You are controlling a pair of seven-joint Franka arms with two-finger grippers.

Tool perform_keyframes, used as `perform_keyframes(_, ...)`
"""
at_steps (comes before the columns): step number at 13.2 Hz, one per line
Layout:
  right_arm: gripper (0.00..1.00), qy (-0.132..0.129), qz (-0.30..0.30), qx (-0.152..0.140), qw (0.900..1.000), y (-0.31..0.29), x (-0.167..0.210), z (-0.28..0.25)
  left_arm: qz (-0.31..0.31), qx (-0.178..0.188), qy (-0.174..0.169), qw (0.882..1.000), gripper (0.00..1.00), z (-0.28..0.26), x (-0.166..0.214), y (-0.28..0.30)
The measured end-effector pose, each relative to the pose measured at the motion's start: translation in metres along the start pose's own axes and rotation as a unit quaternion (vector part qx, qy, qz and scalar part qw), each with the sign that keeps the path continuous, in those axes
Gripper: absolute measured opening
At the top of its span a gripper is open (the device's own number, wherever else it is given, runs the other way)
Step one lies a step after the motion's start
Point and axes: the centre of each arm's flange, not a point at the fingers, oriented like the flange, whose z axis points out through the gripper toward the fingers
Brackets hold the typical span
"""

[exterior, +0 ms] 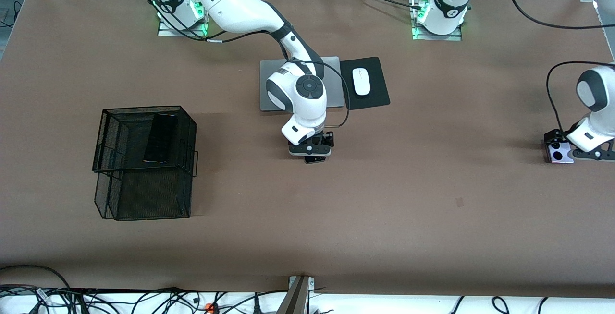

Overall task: Place phones with both arms
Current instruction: 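Grasp the flip phone with the right gripper while the left gripper grasps the white phone, then lower the flip phone into the basket while the left gripper carries the white phone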

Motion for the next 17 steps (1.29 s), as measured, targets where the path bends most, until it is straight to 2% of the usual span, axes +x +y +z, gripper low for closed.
perform_keyframes(5, 1.00, 0.000, -0.001, 0.001, 1.000, -0.001, -0.001, 0.000, -0.021, -0.029, 0.019, 0.999, 1.00, 0.016, 0.011, -0.022)
perform_keyframes(8, 1.00, -0.003, -0.006, 0.005, 1.000, -0.006, -0.006, -0.001, -0.024, -0.045, 0.015, 0.999, 1.00, 0.037, 0.006, -0.030)
perform_keyframes(13, 1.00, -0.007, -0.008, 0.003, 1.000, -0.007, -0.011, 0.004, -0.026, -0.050, 0.014, 0.998, 1.00, 0.048, 0.006, -0.035)
perform_keyframes(16, 1.00, -0.008, -0.008, 0.001, 1.000, -0.007, -0.012, 0.008, -0.024, -0.050, 0.015, 0.998, 0.85, 0.046, 0.009, -0.034)
perform_keyframes(17, 0.93, -0.007, -0.009, 0.001, 1.000, -0.007, -0.011, 0.007, -0.024, -0.050, 0.015, 0.998, 0.84, 0.046, 0.009, -0.034)
